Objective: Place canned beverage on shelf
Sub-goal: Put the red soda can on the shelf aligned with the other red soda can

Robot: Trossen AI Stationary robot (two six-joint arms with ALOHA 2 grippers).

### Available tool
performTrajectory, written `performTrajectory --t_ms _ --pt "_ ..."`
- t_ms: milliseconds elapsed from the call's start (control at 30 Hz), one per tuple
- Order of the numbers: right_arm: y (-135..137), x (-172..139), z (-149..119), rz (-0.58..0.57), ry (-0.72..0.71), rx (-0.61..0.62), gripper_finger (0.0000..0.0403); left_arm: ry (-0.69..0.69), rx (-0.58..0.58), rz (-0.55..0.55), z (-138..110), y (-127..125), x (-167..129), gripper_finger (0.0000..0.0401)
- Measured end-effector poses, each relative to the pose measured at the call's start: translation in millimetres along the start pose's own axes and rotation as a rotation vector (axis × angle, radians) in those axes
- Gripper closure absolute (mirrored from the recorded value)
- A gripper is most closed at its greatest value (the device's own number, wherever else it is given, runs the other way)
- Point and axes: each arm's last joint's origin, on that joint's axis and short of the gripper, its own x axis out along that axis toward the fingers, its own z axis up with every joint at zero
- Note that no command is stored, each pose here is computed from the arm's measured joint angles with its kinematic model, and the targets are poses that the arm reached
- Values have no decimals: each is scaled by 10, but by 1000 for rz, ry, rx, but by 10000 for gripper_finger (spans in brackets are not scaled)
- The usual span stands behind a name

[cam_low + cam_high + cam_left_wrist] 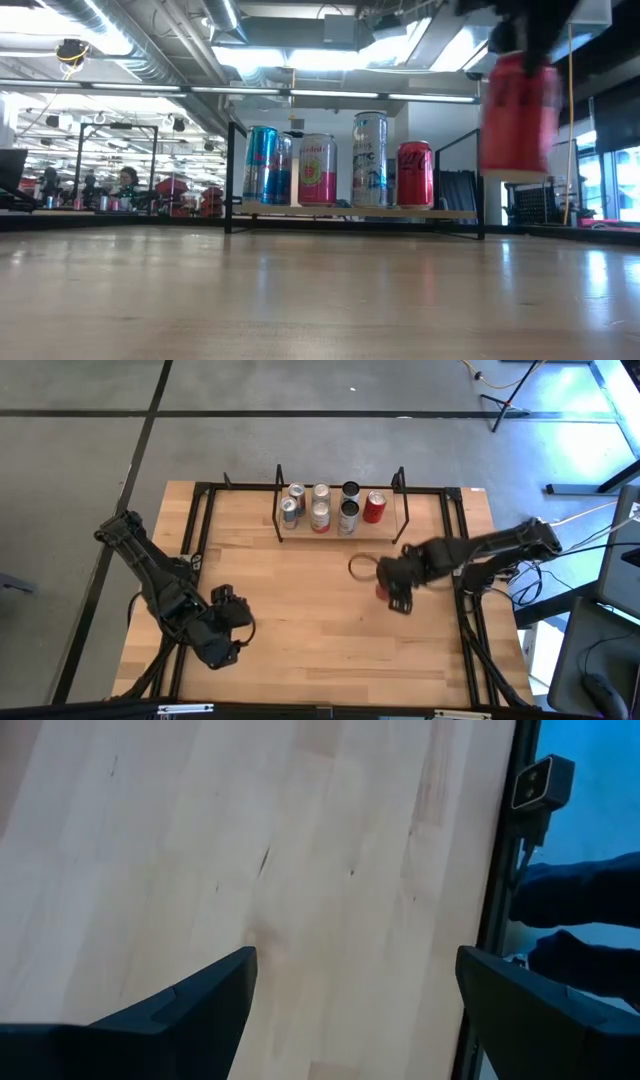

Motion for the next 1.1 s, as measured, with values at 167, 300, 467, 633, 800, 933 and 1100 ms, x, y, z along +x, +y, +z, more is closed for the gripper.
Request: performTrajectory --t_ms 167,300,467,633,800,933,1100 --pt "-394 -141 280 -89 -101 -57 151 -7 -6 16 72 53 26 73" --pt "-780 -78 466 -137 -76 -78 151 -13 -28 30 124 94 45 73" --pt "-1236 83 650 -211 -57 -92 151 -19 -54 44 183 143 65 73" --pt "-1552 281 832 -222 -77 -101 151 -23 -73 54 225 180 79 73" --pt "-1722 416 883 -208 -39 -123 151 -25 -74 63 264 215 93 73" --pt "-1767 433 904 -215 -47 -143 151 -23 -84 65 284 233 100 73" --pt "-1759 439 902 -209 -38 -176 149 -16 -81 60 292 240 103 73"
